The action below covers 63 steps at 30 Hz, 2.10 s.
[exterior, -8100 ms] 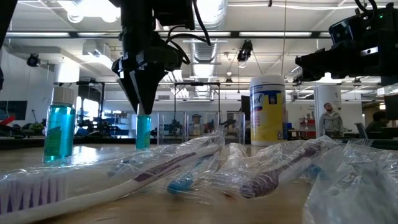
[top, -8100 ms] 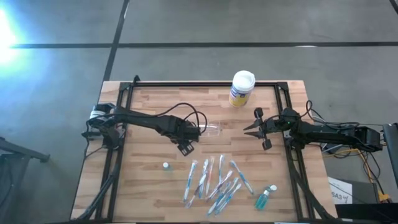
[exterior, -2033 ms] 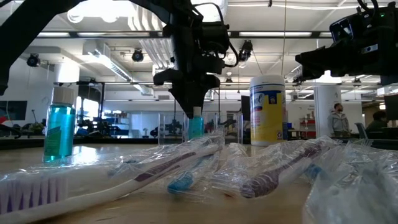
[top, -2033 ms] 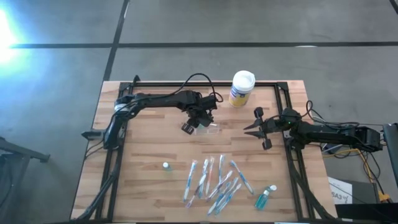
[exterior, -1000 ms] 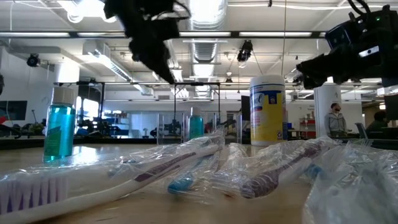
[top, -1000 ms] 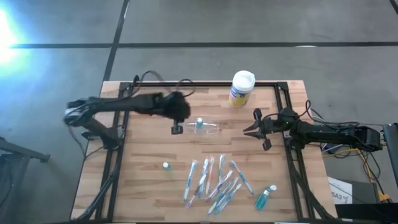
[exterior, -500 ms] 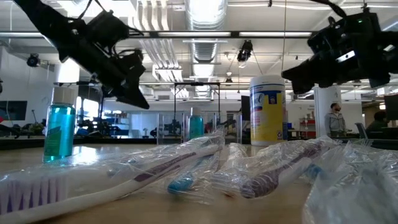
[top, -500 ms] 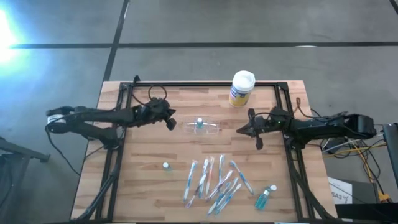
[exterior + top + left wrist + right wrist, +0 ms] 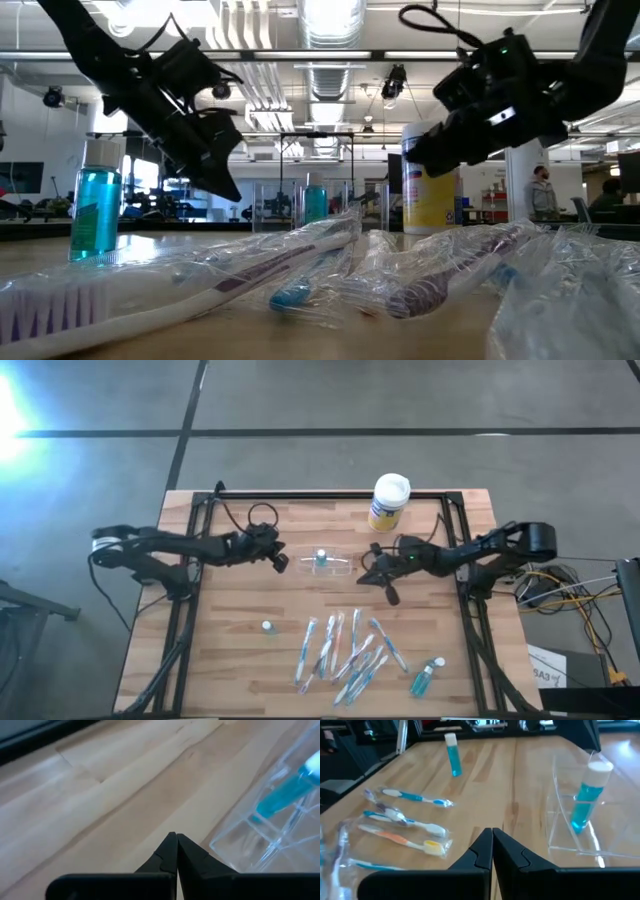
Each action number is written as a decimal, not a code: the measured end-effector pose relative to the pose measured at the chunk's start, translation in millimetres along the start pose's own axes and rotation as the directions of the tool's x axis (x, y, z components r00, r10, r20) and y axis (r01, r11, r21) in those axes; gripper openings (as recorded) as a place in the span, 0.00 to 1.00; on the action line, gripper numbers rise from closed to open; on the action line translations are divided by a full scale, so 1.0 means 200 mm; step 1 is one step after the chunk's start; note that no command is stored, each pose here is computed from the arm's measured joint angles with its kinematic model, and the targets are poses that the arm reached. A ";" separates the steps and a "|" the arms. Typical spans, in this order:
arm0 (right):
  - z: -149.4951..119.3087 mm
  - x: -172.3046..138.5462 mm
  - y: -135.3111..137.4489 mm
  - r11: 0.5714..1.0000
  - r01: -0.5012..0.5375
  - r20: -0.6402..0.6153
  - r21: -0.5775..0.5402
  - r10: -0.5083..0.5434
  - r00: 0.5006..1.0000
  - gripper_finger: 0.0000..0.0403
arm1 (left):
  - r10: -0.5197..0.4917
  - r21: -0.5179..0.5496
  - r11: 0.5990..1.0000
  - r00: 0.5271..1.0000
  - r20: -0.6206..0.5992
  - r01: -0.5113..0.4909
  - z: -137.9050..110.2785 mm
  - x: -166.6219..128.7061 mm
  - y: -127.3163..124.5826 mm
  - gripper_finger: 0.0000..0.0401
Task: Pick & Place toothbrushing station
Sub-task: Adjust the transparent organizer, then put the blue mouthwash into the transparent organizer
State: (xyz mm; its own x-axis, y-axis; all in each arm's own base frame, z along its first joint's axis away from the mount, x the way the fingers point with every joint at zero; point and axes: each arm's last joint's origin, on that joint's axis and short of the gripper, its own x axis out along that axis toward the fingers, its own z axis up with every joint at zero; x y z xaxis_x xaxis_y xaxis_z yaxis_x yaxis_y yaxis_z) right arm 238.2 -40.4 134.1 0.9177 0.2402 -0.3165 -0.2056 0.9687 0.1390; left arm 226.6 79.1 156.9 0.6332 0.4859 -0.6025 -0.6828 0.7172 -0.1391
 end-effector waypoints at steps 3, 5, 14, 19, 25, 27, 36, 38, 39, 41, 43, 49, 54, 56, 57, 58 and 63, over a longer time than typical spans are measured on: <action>-0.01 0.04 -0.02 1.000 -0.003 -0.028 0.021 0.003 1.000 0.02 | 0.006 -0.015 1.000 1.000 -0.014 -0.006 -0.02 0.03 0.00 0.01; -0.02 0.06 -0.03 1.000 -0.003 -0.036 0.026 0.004 0.999 0.02 | 0.005 -0.019 1.000 1.000 -0.020 -0.006 -0.03 0.04 -0.01 0.01; -0.03 0.13 -0.08 0.994 0.098 -0.070 0.041 -0.095 0.993 0.02 | -0.006 -0.021 1.000 1.000 -0.029 0.005 -0.06 0.08 -0.03 0.01; -0.02 0.13 -0.08 0.993 0.114 -0.062 0.037 -0.112 0.992 0.02 | -0.013 -0.019 1.000 0.999 -0.029 0.013 -0.07 0.09 -0.05 0.01; -0.01 0.11 -0.09 0.972 0.229 -0.073 0.060 -0.224 0.972 0.02 | -0.027 -0.016 1.000 0.999 -0.025 0.026 -0.07 0.09 -0.07 0.01; -0.02 0.10 -0.09 0.967 0.249 -0.089 0.060 -0.244 0.966 0.02 | -0.030 -0.014 0.999 0.999 -0.025 0.030 -0.07 0.09 -0.08 0.01; -0.02 0.10 -0.09 0.952 0.298 -0.092 0.069 -0.292 0.952 0.02 | -0.032 -0.015 0.999 0.999 -0.019 0.032 -0.07 0.09 -0.08 0.01; -0.02 0.10 -0.09 0.952 0.298 -0.092 0.073 -0.291 0.952 0.02 | -0.032 -0.015 0.999 0.999 -0.020 0.032 -0.07 0.09 -0.08 0.01; -0.02 0.10 -0.09 0.952 0.298 -0.092 0.076 -0.291 0.952 0.02 | -0.033 -0.015 0.999 0.999 -0.019 0.033 -0.07 0.09 -0.08 0.01; -0.02 0.10 -0.10 0.951 0.299 -0.091 0.078 -0.292 0.952 0.02 | -0.033 -0.015 0.999 0.999 -0.020 0.033 -0.07 0.09 -0.08 0.01; -0.02 0.10 -0.10 0.951 0.300 -0.091 0.078 -0.293 0.952 0.02 | -0.034 -0.014 0.999 0.999 -0.021 0.034 -0.07 0.09 -0.08 0.01; -0.02 0.10 -0.10 0.944 0.321 -0.090 0.078 -0.315 0.945 0.02 | -0.035 -0.011 0.999 0.999 -0.022 0.035 -0.07 0.09 -0.08 0.01; 0.00 0.09 -0.08 0.966 0.253 -0.075 0.058 -0.248 0.966 0.02 | -0.029 0.010 1.000 0.999 -0.036 0.029 -0.07 0.08 -0.07 0.01; 0.01 0.08 -0.07 0.979 0.196 -0.060 0.051 -0.193 0.979 0.02 | -0.025 0.018 1.000 0.999 -0.045 0.026 -0.07 0.06 -0.07 0.01; 0.02 0.07 -0.06 0.983 0.176 -0.049 0.049 -0.174 0.984 0.02 | -0.026 0.018 0.999 0.999 -0.045 0.027 -0.06 0.05 -0.07 0.01; 0.03 0.06 -0.06 0.986 0.163 -0.039 0.048 -0.161 0.986 0.02 | -0.024 0.020 0.999 0.998 -0.053 0.025 -0.06 0.03 -0.06 0.01; 0.06 -0.01 -0.02 0.991 0.129 0.014 0.030 -0.129 0.992 0.02 | -0.051 0.036 0.998 0.995 -0.081 0.055 -0.04 -0.06 -0.04 0.01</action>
State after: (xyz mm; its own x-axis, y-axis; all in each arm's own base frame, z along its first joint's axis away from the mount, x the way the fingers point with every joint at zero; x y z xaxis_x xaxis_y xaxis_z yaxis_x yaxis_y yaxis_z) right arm 241.4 -44.5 145.8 0.9413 0.1121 -0.3184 -0.0755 0.9893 0.1249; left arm 222.2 63.1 159.9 0.6358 0.4062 -0.6563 -0.6335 0.7604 -0.1431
